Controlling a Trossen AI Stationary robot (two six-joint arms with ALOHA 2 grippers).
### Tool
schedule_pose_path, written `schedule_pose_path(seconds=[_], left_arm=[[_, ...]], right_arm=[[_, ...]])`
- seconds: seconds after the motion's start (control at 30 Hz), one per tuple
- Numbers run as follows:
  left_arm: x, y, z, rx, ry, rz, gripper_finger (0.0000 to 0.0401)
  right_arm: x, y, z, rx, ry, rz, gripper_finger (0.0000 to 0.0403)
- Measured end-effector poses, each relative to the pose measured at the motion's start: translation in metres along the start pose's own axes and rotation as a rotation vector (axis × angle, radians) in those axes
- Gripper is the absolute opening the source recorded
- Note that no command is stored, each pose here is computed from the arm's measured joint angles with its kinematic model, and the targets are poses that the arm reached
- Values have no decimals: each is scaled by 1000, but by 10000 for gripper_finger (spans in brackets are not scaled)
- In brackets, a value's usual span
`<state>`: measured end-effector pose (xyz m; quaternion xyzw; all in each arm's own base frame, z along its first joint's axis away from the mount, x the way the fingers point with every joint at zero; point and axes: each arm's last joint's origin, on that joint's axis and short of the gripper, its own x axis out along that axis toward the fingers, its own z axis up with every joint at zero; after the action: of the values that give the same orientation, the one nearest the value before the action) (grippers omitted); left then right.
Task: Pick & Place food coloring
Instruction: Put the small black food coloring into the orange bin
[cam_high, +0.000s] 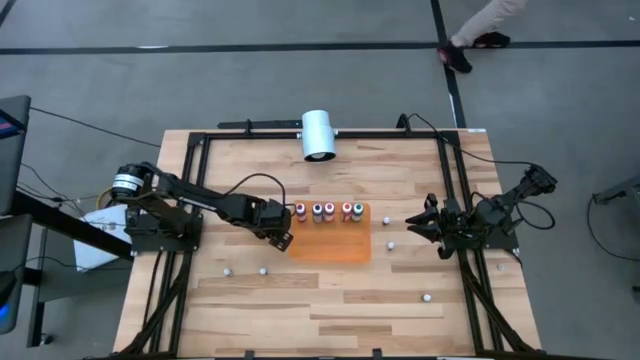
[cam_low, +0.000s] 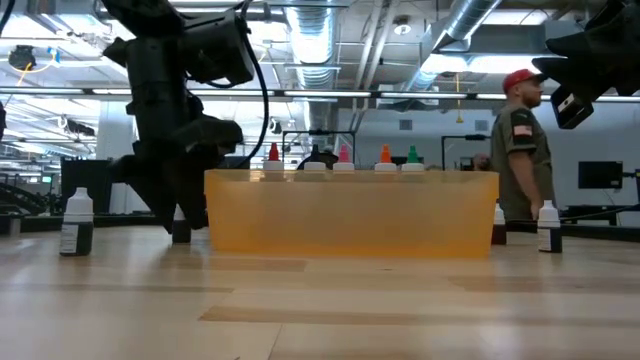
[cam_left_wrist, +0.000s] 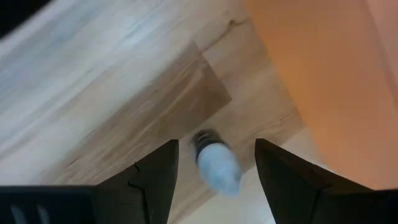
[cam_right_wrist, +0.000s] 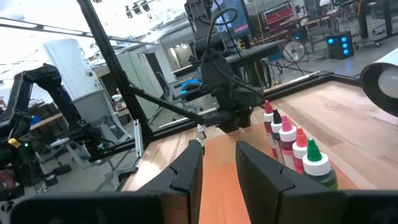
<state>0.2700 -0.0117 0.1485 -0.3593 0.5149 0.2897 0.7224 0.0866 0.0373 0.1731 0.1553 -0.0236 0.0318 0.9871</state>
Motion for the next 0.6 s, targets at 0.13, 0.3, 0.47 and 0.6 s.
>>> schedule_pose_path(seconds=[0.13, 0.3, 0.47, 0.6], left_arm=[[0, 0, 0, 0, 4, 5, 203], [0, 1, 0, 0, 4, 6, 197], [0, 1, 0, 0, 4, 6, 151], [0, 0, 0, 0, 4, 6, 112]], right_arm=[[0, 0, 0, -1, 1, -1, 87], [0, 0, 0, 0, 0, -1, 87], [0, 0, 0, 0, 0, -1, 87], [0, 0, 0, 0, 0, -1, 87]])
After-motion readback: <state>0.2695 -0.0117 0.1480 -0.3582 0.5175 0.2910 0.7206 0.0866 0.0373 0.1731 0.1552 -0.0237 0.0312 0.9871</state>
